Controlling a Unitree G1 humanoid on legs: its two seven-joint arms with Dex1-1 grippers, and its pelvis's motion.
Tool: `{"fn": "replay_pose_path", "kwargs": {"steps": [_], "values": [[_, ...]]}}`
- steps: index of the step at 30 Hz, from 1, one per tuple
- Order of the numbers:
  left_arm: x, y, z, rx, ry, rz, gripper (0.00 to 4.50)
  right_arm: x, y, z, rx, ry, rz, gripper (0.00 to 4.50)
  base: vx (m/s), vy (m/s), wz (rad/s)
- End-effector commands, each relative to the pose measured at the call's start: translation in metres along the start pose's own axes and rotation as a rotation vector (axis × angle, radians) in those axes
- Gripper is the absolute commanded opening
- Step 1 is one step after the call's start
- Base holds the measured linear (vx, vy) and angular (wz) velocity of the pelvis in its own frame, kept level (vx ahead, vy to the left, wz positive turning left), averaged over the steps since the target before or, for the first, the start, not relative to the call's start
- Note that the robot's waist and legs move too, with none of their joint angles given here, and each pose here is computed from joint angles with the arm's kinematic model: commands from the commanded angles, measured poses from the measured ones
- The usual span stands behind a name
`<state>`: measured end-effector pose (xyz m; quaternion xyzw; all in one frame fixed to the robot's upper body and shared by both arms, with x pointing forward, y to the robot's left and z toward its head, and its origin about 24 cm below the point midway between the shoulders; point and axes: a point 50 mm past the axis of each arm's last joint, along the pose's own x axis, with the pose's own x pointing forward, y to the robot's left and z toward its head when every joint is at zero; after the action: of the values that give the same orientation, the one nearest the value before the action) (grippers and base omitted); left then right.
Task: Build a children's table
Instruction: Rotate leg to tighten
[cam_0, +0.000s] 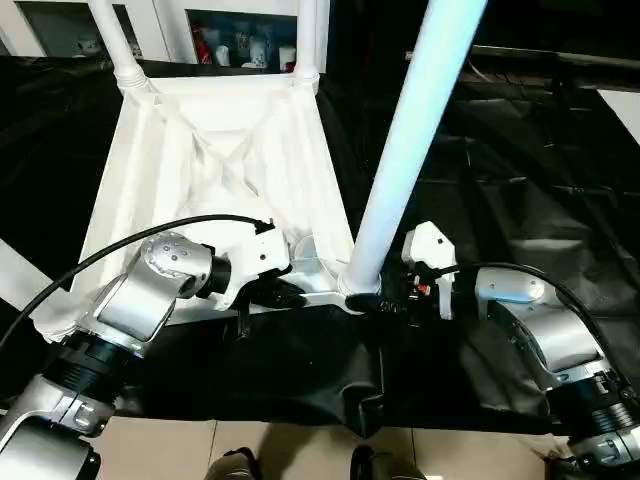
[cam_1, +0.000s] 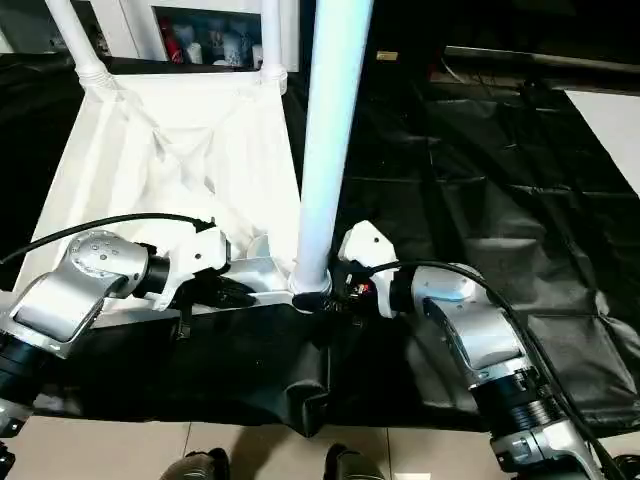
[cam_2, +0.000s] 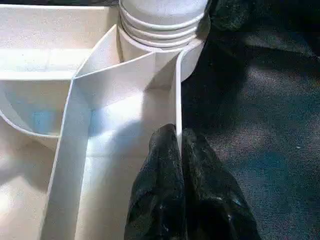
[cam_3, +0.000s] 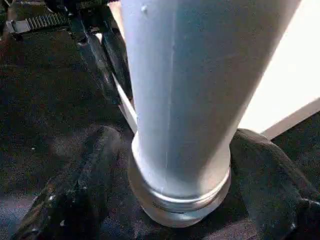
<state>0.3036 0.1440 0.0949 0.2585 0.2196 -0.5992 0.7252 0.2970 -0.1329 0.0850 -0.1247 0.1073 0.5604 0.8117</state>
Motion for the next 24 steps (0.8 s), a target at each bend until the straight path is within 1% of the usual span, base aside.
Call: {"fn": "replay_pose_path", "kwargs": {"steps": [1,3,4,7,8,21,23,24], "values": [[0.013,-0.015,-0.015,-0.039,0.060,-0.104,0.00,0.002,0.001,-0.001,0.008,-0.001,0.021,3.19,0.000,0.000,0.00],[0.013,-0.015,-0.015,-0.040,0.062,-0.102,0.00,0.003,0.001,-0.001,0.012,-0.003,0.020,3.10,0.000,0.000,0.00],[0.013,-0.015,-0.015,-0.041,0.063,-0.101,0.00,0.003,0.001,-0.001,0.014,-0.004,0.021,2.84,0.000,0.000,0.00],[0.013,-0.014,-0.016,-0.043,0.065,-0.099,0.00,0.004,0.001,-0.002,0.018,-0.003,0.024,2.73,0.000,0.000,0.00],[0.013,-0.014,-0.016,-0.043,0.066,-0.099,0.00,0.004,0.001,-0.002,0.019,-0.003,0.024,2.63,0.000,0.000,0.00],[0.012,-0.013,-0.017,-0.055,0.076,-0.086,0.00,0.005,0.001,-0.005,0.028,0.006,0.023,2.58,0.000,0.000,0.00],[0.013,-0.009,-0.018,-0.067,0.079,-0.047,0.00,0.006,-0.002,-0.008,0.047,0.010,-0.022,2.58,0.000,0.000,0.00],[0.015,-0.003,-0.016,-0.086,0.074,0.019,0.00,0.010,-0.005,-0.011,0.064,0.011,-0.095,2.58,0.000,0.000,0.00]]}}
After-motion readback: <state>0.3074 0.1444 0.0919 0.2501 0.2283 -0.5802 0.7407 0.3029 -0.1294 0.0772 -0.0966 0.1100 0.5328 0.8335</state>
